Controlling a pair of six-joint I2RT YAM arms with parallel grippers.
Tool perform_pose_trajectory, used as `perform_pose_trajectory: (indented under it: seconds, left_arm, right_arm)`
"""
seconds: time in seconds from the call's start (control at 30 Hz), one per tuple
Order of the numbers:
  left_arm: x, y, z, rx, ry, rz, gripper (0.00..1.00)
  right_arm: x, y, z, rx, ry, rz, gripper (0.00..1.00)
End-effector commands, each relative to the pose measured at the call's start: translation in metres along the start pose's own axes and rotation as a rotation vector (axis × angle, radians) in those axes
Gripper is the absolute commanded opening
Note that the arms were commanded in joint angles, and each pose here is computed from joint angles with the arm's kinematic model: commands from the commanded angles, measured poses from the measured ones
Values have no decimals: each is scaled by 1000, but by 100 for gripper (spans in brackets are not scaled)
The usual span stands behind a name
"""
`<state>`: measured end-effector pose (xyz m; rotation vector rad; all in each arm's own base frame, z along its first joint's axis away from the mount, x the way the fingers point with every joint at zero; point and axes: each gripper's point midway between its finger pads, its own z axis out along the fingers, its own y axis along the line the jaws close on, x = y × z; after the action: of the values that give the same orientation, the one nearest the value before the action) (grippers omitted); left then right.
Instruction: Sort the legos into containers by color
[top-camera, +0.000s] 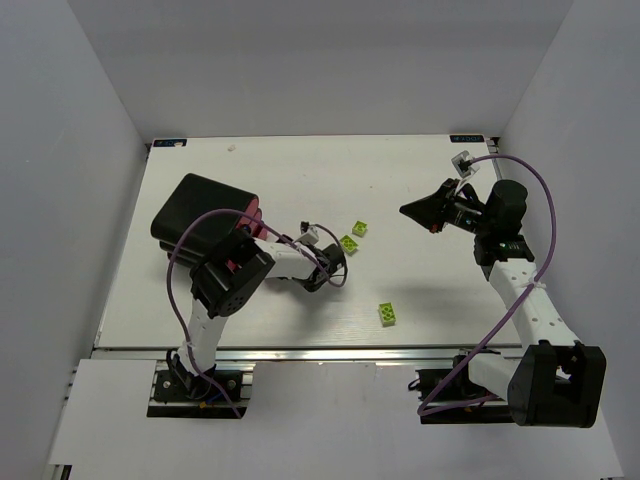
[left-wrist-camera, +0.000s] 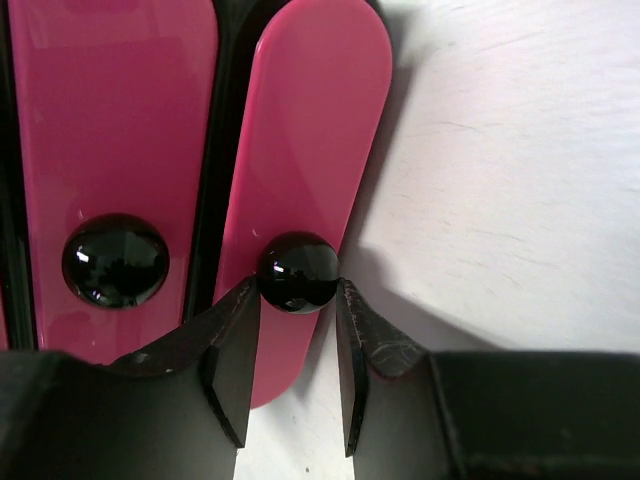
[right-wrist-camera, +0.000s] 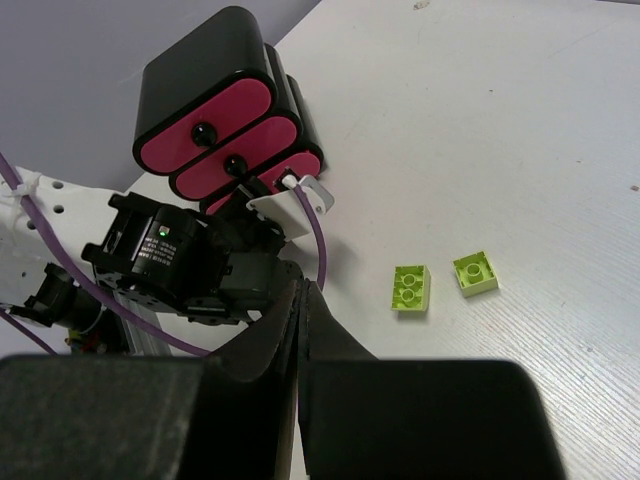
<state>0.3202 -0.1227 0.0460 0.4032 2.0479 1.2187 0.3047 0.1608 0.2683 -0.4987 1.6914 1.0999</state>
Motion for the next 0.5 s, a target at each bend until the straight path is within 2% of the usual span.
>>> perform_pose_trajectory:
  seconds: [0.0, 0.37, 0.47]
  left_arm:
    - [-23, 5, -15, 7, -47, -61, 26]
    - [-46, -7, -48, 49, -107, -94, 28]
    - [-43, -9, -50, 50, -106, -101, 33]
  right_arm:
    - [-4, 1, 0, -21, -16, -30, 0]
    - [-5, 3, 0, -26, -17, -32, 0]
    - [-5, 5, 0, -33, -15, -32, 0]
